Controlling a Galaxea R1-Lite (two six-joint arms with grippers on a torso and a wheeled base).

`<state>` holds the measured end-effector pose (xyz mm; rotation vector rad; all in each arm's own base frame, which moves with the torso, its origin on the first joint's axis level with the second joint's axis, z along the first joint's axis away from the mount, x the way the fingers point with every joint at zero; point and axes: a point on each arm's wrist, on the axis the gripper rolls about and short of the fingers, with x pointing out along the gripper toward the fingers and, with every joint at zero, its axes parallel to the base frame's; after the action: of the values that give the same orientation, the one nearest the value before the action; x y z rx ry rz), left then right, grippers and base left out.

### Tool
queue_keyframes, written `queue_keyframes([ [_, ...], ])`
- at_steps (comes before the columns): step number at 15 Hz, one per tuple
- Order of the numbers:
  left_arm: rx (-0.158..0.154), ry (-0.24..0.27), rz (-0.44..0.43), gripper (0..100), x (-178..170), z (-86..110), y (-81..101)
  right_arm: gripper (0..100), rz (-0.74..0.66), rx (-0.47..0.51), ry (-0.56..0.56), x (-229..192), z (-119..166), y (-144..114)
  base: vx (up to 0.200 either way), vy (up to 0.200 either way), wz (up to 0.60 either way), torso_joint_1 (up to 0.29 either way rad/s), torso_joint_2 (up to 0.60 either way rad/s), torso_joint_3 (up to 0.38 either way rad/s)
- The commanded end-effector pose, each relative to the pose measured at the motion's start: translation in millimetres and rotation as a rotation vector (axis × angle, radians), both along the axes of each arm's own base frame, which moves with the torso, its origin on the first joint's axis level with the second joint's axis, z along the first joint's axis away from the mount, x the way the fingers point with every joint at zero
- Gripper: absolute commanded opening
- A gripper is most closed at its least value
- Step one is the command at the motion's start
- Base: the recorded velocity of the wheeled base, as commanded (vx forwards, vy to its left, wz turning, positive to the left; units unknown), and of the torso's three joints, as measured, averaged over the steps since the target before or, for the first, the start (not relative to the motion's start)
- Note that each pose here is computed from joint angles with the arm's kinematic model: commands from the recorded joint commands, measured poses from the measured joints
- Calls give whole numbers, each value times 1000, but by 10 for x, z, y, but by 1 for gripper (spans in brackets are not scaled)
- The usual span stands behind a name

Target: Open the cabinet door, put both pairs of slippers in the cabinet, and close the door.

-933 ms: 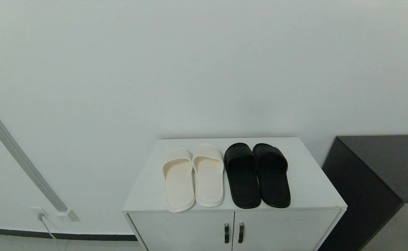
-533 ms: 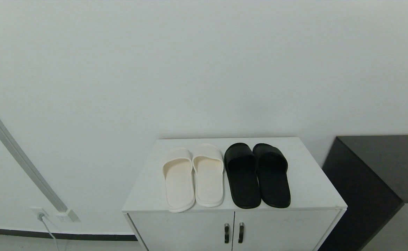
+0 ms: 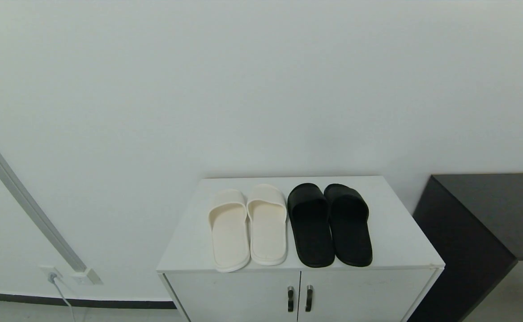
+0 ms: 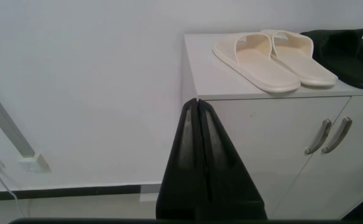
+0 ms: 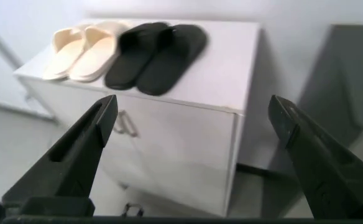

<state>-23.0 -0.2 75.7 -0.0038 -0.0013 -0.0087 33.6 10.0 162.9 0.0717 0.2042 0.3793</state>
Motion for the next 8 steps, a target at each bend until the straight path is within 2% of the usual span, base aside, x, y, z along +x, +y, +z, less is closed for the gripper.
queue_keyframes([
  [1, -1, 1, 1, 0, 1, 0, 0, 100, 156, -14, 162, 543, 83, 216, 0, 0, 0, 0, 0, 0],
  [3, -1, 1, 1, 0, 1, 0, 0, 100, 188, -6, 190, 753, 107, 513, 0, 0, 0, 0, 0, 0],
  [4, -1, 1, 1, 0, 1, 0, 0, 100, 179, 1, 190, 814, 94, 701, 0, 0, 0, 0, 0, 0],
  [5, -1, 1, 0, 0, 1, 0, 0, 100, 176, -1, 189, 834, 85, 768, 0, 0, 0, 0, 0, 0],
  [6, -1, 1, 0, 0, 1, 0, 0, 100, 152, -19, 185, 953, 47, 1016, 0, 0, 0, 0, 0, 0],
  [8, -1, 1, 1, 0, 1, 0, 0, 100, 123, -41, 184, 1131, -28, 1265, 0, 0, 0, 0, 0, 0],
])
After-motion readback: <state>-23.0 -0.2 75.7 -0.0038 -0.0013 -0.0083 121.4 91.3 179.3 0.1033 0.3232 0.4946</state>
